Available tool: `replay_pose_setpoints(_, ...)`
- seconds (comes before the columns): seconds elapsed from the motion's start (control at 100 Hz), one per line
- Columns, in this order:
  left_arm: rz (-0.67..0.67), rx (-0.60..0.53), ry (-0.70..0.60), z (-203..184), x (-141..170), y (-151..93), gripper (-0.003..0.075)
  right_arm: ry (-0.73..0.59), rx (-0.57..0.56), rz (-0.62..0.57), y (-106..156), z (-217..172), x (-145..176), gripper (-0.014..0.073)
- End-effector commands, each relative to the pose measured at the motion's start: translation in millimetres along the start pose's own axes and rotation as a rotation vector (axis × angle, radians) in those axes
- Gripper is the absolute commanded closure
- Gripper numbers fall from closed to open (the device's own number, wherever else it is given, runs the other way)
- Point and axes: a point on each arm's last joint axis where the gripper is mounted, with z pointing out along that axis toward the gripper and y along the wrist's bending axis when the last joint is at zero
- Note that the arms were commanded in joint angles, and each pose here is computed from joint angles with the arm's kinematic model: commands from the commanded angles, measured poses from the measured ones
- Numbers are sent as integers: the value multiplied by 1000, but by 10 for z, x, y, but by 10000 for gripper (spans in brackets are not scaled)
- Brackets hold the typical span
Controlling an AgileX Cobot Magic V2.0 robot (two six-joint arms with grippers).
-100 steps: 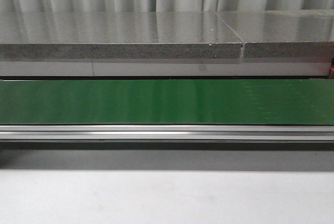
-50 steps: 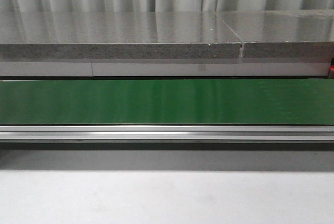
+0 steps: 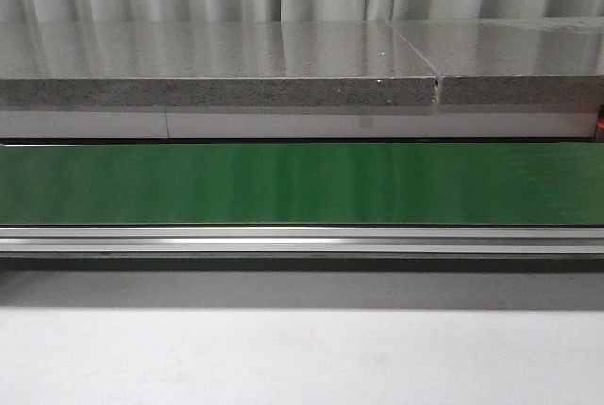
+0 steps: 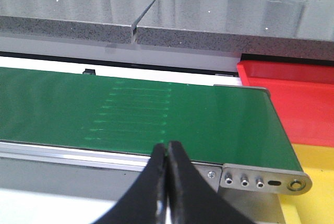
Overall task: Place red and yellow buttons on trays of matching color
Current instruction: 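Move the left gripper down over a red push-button and grasp it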
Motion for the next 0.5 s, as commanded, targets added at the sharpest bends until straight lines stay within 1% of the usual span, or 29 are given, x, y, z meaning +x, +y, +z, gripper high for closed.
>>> replay_pose_setpoints(0.0,-11,9,-32,54,-141,-13,739,-110,-1,-3,0,-25,-119,663)
replay_pose_setpoints(0.18,-21,7,103,323,-123,-12,739,-110,-1,-3,0,-25,-119,663)
replay_pose_setpoints(0.28,-75,11,150,441,-118,-18,726,-110,-1,-3,0,-25,-119,663)
replay_pose_setpoints(0.33,-78,12,166,478,-115,-20,693,-110,-1,-3,0,-25,-119,663)
replay_pose_setpoints(0.4,-81,12,185,527,-111,-21,620,-110,-1,-3,0,-25,-119,663)
replay_pose_setpoints(0.49,-82,12,195,553,-109,-21,484,-110,-1,-3,0,-25,-119,663)
